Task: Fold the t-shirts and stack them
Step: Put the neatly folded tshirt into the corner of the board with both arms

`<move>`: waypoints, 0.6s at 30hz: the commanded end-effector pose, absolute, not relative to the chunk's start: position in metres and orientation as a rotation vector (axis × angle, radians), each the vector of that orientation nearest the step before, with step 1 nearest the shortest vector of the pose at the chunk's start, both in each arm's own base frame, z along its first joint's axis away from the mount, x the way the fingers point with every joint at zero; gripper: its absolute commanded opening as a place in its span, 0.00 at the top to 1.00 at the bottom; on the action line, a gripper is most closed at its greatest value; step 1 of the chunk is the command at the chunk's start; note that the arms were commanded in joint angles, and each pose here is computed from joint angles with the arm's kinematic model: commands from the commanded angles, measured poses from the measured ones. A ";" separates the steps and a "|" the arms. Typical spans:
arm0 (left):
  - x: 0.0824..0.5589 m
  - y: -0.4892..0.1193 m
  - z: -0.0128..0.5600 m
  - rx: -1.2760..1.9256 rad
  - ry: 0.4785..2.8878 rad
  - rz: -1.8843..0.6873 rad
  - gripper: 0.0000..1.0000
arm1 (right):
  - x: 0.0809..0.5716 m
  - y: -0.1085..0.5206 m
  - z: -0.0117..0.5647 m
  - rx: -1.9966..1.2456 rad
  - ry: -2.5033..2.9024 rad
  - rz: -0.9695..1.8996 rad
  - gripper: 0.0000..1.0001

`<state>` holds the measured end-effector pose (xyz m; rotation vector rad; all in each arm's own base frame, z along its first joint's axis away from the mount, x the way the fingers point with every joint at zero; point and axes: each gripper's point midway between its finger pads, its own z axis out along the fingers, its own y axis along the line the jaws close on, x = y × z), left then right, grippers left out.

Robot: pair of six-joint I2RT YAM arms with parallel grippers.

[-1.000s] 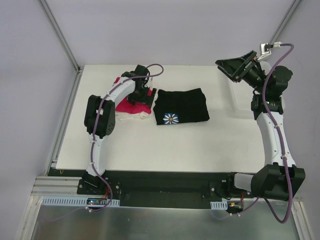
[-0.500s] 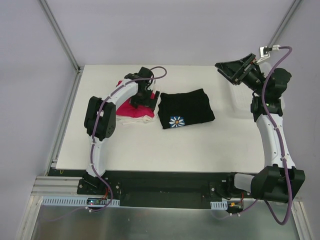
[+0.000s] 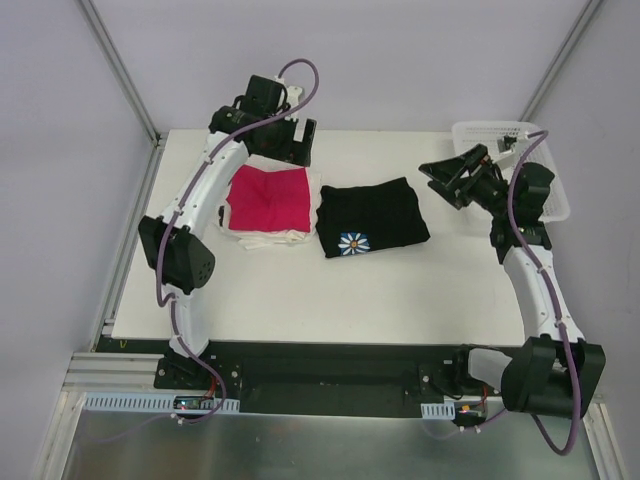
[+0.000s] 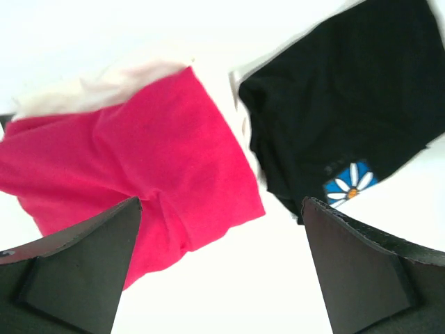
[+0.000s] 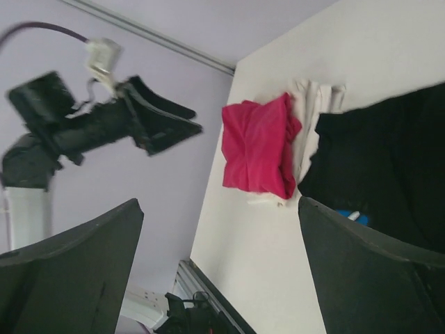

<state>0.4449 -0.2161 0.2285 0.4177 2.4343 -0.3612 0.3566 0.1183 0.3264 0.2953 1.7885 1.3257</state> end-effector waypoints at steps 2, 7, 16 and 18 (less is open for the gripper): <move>0.421 -0.239 0.283 0.551 2.283 -0.620 0.01 | 0.331 0.124 0.278 0.306 1.908 1.206 0.04; 0.407 -0.265 0.265 0.585 2.274 -0.842 0.01 | 0.310 0.131 0.236 0.340 2.009 1.196 0.04; 0.371 -0.311 0.241 0.762 2.267 -1.197 0.01 | 0.278 0.120 0.167 0.383 2.188 1.044 0.03; 0.356 -0.324 0.233 0.764 2.297 -1.232 0.01 | 0.279 0.116 0.157 0.402 2.202 1.002 0.03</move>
